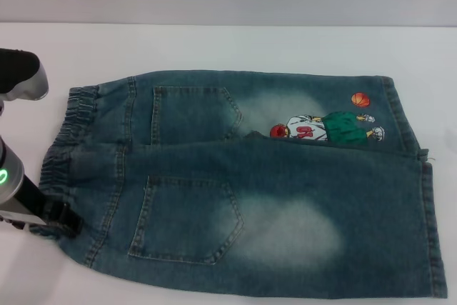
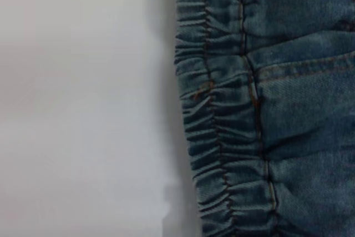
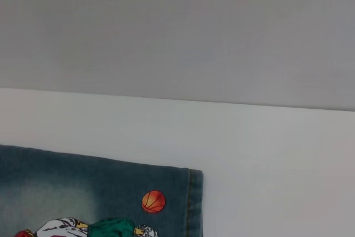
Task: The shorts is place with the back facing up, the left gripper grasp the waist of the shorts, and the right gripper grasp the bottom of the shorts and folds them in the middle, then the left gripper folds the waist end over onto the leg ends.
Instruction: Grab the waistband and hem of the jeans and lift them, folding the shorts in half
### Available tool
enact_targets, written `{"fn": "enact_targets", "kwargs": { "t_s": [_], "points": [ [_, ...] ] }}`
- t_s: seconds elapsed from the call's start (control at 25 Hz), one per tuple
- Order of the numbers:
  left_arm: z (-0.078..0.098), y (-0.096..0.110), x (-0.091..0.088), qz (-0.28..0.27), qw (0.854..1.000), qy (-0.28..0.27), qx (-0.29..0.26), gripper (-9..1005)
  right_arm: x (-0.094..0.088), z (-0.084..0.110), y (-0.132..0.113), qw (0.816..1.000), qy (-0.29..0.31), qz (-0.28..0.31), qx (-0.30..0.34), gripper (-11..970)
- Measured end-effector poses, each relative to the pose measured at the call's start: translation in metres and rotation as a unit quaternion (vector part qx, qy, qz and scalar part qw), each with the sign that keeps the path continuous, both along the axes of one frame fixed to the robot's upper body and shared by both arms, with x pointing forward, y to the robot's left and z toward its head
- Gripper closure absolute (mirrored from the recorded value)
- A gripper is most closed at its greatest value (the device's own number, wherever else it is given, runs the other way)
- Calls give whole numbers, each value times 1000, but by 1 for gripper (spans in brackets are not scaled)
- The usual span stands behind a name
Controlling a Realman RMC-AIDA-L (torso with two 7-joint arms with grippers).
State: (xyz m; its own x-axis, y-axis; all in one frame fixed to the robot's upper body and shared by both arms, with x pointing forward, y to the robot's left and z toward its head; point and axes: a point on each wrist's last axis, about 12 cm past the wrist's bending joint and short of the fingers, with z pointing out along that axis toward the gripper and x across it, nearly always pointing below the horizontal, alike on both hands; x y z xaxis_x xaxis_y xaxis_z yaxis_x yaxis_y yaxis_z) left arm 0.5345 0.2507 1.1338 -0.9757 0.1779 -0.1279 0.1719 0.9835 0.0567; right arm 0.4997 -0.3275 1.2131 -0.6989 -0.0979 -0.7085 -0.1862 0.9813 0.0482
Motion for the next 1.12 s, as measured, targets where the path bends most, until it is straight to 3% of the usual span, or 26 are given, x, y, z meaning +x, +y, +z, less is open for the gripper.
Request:
{"fn": "enact_targets", "kwargs": {
  "t_s": [1.12],
  "points": [
    [1, -4, 5, -7, 1000, 1, 1, 160, 3, 1, 0, 1000, -2, 1, 1, 266]
  ]
}}
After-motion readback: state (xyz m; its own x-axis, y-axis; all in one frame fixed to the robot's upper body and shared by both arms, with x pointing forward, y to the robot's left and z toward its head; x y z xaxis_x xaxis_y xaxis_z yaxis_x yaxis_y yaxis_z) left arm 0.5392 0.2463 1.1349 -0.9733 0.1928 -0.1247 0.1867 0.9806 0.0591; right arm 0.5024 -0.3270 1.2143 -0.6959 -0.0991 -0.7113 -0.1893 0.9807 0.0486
